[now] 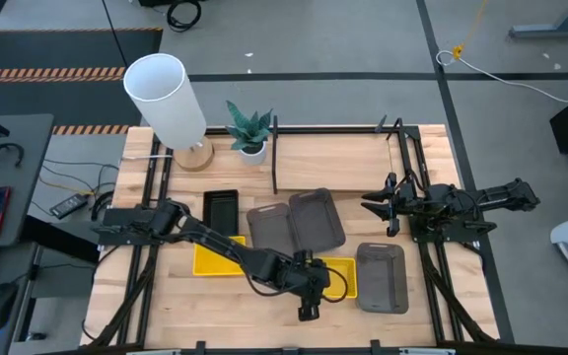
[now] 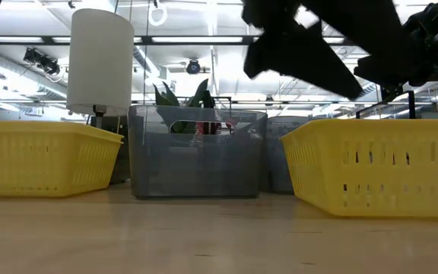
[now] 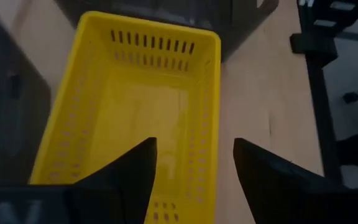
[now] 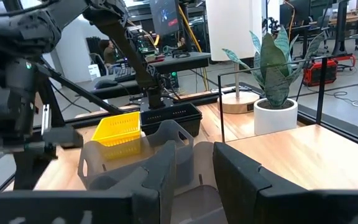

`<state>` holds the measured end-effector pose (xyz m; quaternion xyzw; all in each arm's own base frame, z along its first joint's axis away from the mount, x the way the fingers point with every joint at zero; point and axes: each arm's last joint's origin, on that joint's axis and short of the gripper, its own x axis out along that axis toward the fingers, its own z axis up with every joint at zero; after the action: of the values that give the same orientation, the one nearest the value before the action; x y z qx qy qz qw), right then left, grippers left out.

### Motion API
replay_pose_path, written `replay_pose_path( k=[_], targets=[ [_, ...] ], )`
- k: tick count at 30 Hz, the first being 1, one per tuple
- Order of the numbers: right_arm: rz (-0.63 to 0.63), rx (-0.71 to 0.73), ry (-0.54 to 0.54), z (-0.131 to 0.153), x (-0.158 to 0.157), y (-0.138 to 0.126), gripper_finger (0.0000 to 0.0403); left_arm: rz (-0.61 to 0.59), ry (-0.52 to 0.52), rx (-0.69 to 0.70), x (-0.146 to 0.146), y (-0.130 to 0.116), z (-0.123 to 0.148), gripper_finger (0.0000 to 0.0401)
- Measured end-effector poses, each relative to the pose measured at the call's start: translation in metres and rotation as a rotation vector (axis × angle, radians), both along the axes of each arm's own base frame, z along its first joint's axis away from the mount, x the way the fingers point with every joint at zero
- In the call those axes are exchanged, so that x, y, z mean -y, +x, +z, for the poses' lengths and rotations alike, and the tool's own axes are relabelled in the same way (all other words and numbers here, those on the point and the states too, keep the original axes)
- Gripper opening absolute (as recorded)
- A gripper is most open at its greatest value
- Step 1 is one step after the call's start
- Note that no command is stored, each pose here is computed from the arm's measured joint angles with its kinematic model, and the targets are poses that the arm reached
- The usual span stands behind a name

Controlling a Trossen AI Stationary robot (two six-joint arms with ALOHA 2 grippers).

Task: Stack baskets on shelf by color
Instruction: Stack the right yellow bin on the stacked yellow bins

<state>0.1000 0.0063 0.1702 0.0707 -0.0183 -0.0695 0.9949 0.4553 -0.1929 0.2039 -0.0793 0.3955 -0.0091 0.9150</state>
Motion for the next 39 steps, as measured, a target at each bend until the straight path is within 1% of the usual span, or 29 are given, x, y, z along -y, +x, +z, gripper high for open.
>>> replay_pose_path(
  k=[3, 9, 11, 15, 28, 31, 32, 35, 39],
  targets=[
    [0.0, 0.002, 0.0, 0.0, 0.0, 0.0, 0.0113, -0.034, 0.025, 0.004, 0.004, 0.001, -0.007, 0.0213],
    [0.0, 0.0, 0.0, 0.0, 0.0, 0.0, 0.0113, -0.127, 0.123, -0.004, 0.015, -0.002, -0.017, 0.0199],
    [0.001, 0.002, 0.0, 0.0, 0.0, 0.0, 0.0113, -0.138, 0.139, 0.006, 0.015, -0.002, -0.017, 0.0193],
    [0.0, 0.002, 0.0, 0.0, 0.0, 0.0, 0.0113, -0.15, 0.176, -0.036, 0.013, -0.005, -0.021, 0.018],
    [0.0, 0.0, 0.0, 0.0, 0.0, 0.0, 0.0113, -0.155, 0.207, -0.122, 0.007, -0.009, -0.035, 0.015],
    [0.001, 0.0, 0.0, 0.0, 0.0, 0.0, 0.0113, -0.167, 0.193, -0.125, 0.009, -0.007, -0.042, 0.0137],
    [0.0, 0.001, 0.0, 0.0, 0.0, 0.0, 0.0113, -0.176, 0.189, -0.142, 0.01, -0.008, -0.044, 0.0132],
    [0.001, 0.001, 0.0, 0.0, 0.0, 0.0, 0.0113, -0.182, 0.184, -0.131, 0.012, -0.008, -0.044, 0.0112],
    [0.0, 0.002, 0.0, 0.0, 0.0, 0.0, 0.0113, -0.2, 0.173, -0.141, 0.014, -0.009, -0.045, 0.0067]
  ],
)
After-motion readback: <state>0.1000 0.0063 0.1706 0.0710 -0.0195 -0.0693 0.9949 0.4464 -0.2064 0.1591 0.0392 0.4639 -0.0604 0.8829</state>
